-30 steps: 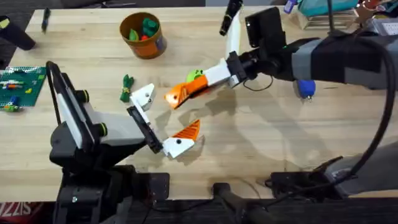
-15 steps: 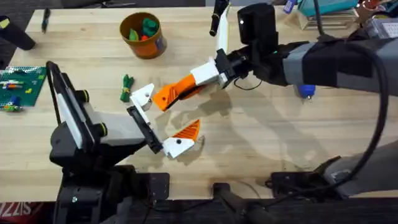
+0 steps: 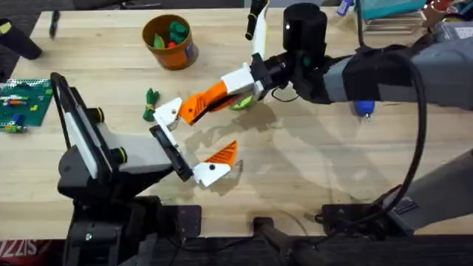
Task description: Pick up the gripper from the table and insert it into the empty holder that is missing its gripper. Then pick up a screw, insert it into the mounting hole, and use the screwdriver to tighten it. Finally, clean up the table by picking up the vegetable and placing it into the bucket.
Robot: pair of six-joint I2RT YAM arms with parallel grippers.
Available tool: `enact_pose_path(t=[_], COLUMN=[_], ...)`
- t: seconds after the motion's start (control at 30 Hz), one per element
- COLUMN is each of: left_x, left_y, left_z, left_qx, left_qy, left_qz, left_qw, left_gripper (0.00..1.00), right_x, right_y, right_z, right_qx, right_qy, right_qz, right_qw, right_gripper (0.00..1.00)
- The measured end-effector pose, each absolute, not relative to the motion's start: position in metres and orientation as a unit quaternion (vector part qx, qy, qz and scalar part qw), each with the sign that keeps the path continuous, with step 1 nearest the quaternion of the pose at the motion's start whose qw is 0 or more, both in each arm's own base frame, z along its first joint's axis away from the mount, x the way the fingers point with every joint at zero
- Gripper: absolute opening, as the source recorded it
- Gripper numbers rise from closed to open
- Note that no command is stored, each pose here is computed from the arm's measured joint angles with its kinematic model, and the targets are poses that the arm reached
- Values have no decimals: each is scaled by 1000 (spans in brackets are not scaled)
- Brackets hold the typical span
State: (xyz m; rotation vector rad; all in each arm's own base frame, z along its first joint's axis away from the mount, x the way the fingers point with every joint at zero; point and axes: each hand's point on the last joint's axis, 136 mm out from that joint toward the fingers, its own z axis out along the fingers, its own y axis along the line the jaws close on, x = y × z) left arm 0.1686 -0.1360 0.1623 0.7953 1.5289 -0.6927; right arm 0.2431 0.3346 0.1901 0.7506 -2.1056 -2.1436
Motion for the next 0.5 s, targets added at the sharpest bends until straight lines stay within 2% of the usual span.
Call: enact_pose_path(t=[0.37,0.5], left_x=[169,170], left_y=[-136,-135], left_z=[162,159], left_qx=[345,336], left_qy=[658,666], left_qz=[-297,-299], left_qw=[600,595], left_gripper=[985,986], right_x=[244,245], right_y=[336,338], right_z=[190,177], right_qx=[215,204], right_qy=[-688,-694], right_qz=[-691,-688], right_qw=[48,63], right_gripper=[6,6])
